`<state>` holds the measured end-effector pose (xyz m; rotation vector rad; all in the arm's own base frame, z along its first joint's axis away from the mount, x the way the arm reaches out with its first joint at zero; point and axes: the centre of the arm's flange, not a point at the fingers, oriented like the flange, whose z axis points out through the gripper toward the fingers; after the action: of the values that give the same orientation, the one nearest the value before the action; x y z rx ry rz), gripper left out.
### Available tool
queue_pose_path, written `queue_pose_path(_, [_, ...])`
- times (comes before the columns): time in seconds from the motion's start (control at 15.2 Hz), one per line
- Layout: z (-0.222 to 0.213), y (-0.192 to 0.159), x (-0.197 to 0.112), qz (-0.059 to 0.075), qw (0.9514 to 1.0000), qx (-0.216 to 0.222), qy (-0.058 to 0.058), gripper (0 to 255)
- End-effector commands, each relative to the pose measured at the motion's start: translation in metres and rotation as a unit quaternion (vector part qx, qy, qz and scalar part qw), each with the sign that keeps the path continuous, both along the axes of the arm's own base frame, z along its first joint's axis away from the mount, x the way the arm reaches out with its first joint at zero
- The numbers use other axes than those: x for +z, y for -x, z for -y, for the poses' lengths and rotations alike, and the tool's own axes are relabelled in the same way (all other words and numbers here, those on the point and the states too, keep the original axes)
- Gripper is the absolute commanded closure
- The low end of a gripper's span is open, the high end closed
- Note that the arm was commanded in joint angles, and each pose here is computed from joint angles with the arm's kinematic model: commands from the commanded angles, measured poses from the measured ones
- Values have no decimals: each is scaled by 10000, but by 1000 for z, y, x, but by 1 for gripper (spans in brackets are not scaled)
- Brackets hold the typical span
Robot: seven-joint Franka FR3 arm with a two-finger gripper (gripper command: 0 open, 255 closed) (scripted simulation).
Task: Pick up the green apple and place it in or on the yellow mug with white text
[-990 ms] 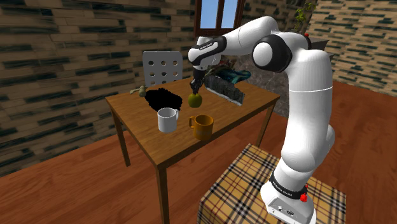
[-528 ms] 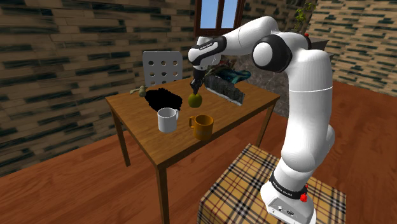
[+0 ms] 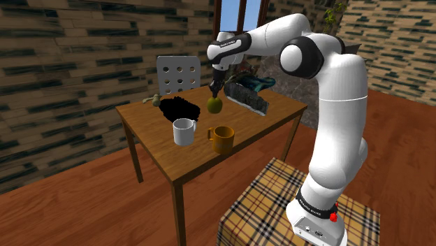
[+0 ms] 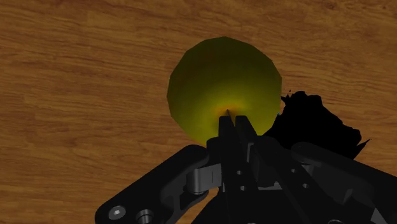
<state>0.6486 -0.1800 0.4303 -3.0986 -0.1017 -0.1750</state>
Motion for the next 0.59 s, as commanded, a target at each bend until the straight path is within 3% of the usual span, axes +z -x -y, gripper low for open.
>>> queue_pose_path(0.0, [0,1,11,-1,10000,-1,0,255])
queue_pose_path(0.53, [0,1,54,-1,10000,-1,0,255])
